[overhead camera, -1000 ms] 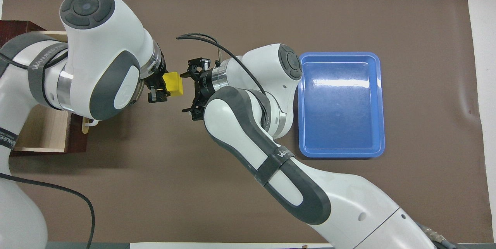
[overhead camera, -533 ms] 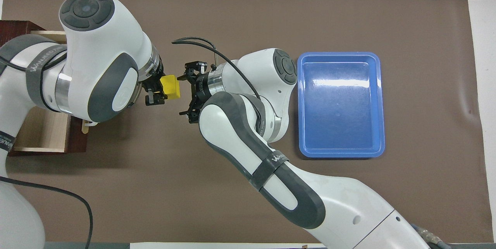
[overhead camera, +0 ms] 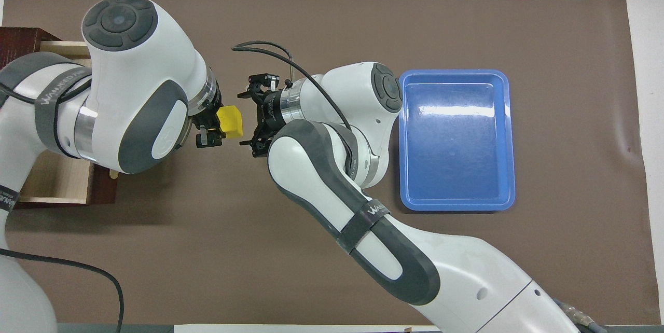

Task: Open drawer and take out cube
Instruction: 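Grasp the yellow cube with the right gripper from the left gripper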

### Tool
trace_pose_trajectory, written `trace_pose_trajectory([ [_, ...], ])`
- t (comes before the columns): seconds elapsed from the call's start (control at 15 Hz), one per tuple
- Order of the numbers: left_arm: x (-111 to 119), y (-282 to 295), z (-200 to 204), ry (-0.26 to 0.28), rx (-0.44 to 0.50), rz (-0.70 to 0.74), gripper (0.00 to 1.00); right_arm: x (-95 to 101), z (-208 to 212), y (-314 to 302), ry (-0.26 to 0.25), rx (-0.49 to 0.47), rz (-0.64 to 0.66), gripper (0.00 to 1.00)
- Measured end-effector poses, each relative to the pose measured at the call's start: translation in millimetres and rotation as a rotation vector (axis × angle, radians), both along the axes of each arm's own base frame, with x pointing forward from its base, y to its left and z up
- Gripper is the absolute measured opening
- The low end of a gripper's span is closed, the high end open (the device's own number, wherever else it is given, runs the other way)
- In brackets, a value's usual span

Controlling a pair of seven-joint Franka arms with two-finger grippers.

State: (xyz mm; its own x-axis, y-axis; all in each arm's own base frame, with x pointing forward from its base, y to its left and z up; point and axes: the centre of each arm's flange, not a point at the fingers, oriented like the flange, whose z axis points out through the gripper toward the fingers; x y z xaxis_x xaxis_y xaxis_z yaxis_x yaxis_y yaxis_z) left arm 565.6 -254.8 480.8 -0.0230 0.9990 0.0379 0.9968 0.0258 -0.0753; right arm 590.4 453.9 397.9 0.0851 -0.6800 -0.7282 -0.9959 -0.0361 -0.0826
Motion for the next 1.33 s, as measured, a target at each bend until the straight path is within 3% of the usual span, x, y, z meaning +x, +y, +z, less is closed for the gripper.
trace_pose_trajectory([
  [0.4, -7.0, -3.0, 2.7, -0.001, 0.002, 0.022, 0.54, -12.8, 3.3, 17.7, -0.004, 0.007, 0.028, 1.0],
  [0.8, -10.6, -5.1, 11.0, -0.015, -0.003, 0.042, 0.54, -12.1, 3.3, 16.9, -0.004, 0.006, 0.026, 1.0],
  [1.0, -11.1, -4.9, 13.4, -0.019, -0.005, 0.043, 0.54, -12.0, 3.3, 16.8, -0.001, 0.007, 0.022, 0.9],
  [1.13, -10.7, -4.6, 13.2, -0.022, -0.004, 0.043, 0.54, -12.1, 3.2, 16.9, 0.013, 0.008, 0.01, 0.65],
  [1.2, -10.4, -4.5, 13.3, -0.025, -0.005, 0.031, 0.54, -12.2, 3.0, 17.0, 0.022, 0.008, 0.003, 0.58],
  [1.33, -10.3, -4.9, 13.0, -0.028, -0.006, 0.031, 0.54, -11.8, 2.9, 16.4, 0.023, 0.007, 0.002, 0.58],
])
